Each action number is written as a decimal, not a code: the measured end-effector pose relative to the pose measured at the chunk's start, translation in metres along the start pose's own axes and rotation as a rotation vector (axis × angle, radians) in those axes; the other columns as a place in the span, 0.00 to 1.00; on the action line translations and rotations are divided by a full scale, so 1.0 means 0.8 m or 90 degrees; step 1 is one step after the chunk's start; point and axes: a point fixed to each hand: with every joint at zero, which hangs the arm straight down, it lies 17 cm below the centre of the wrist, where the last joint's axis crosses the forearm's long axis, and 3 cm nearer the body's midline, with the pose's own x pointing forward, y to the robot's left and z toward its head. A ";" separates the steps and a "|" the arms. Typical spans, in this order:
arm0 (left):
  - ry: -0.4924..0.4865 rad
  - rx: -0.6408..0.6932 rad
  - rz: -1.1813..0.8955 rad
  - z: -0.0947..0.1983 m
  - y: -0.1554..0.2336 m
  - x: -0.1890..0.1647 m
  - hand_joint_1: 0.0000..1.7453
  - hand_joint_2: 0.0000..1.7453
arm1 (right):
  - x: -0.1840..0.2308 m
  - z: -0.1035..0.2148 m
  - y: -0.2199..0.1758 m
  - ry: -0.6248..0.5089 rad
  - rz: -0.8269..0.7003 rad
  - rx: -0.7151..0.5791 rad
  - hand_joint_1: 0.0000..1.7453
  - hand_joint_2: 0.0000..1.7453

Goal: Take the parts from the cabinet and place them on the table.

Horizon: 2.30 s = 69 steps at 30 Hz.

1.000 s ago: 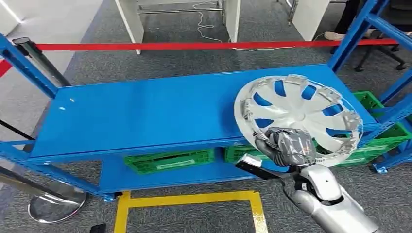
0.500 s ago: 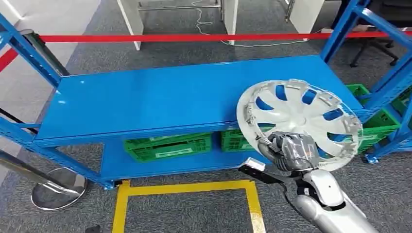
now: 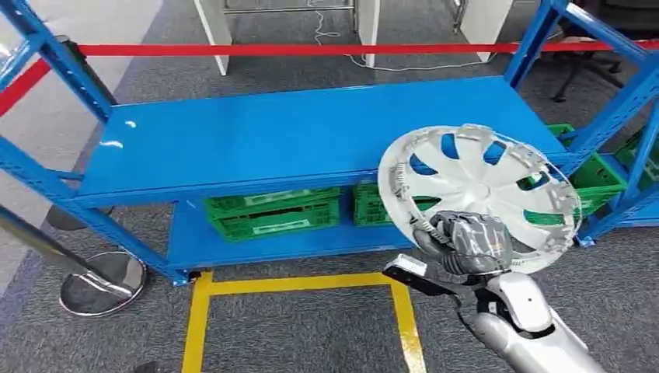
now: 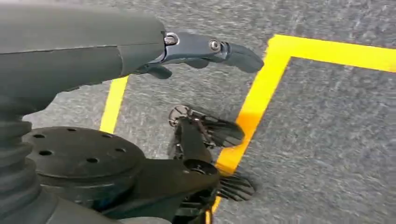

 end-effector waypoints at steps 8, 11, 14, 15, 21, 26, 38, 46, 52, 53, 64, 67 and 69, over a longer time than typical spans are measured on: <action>-0.024 -0.005 0.035 0.000 0.000 0.010 0.00 1.00 | 0.001 0.001 0.002 -0.007 -0.001 0.001 1.00 1.00; -0.026 -0.001 0.032 -0.001 0.003 0.012 0.00 1.00 | -0.003 -0.010 -0.001 -0.011 -0.002 -0.006 1.00 1.00; -0.025 0.006 0.031 -0.002 0.007 0.012 0.00 1.00 | -0.007 -0.021 -0.005 -0.013 0.000 -0.014 1.00 1.00; -0.024 0.008 0.030 -0.002 0.007 0.011 0.00 1.00 | -0.008 -0.022 -0.003 -0.014 0.000 -0.013 1.00 1.00; 0.004 0.026 0.028 -0.003 0.016 -0.001 0.00 1.00 | -0.011 -0.030 -0.001 -0.015 0.006 -0.013 1.00 1.00; 0.024 0.017 0.035 -0.002 0.014 -0.008 0.00 1.00 | -0.012 -0.031 0.006 -0.014 0.002 -0.005 1.00 1.00; 0.025 0.029 0.031 -0.003 0.022 -0.009 0.00 1.00 | -0.010 -0.031 0.016 -0.018 0.000 0.005 1.00 1.00; 0.026 0.026 0.027 -0.002 0.021 -0.012 0.00 1.00 | -0.009 -0.031 0.019 -0.020 -0.001 0.009 1.00 1.00; 0.022 0.014 0.030 -0.003 0.017 -0.008 0.00 1.00 | -0.007 -0.028 0.022 -0.018 0.000 0.014 1.00 1.00; 0.022 0.015 0.029 -0.003 0.017 -0.009 0.00 1.00 | -0.007 -0.027 0.023 -0.017 -0.001 0.015 1.00 1.00; 0.021 0.020 0.020 -0.003 0.020 -0.009 0.00 1.00 | -0.005 -0.024 0.024 -0.016 0.003 0.017 1.00 1.00; 0.020 0.019 0.020 -0.003 0.019 -0.008 0.00 1.00 | -0.005 -0.019 0.027 -0.015 0.004 0.024 1.00 1.00; 0.020 0.019 0.019 -0.003 0.019 -0.008 0.00 1.00 | -0.004 -0.017 0.029 -0.015 0.004 0.026 1.00 1.00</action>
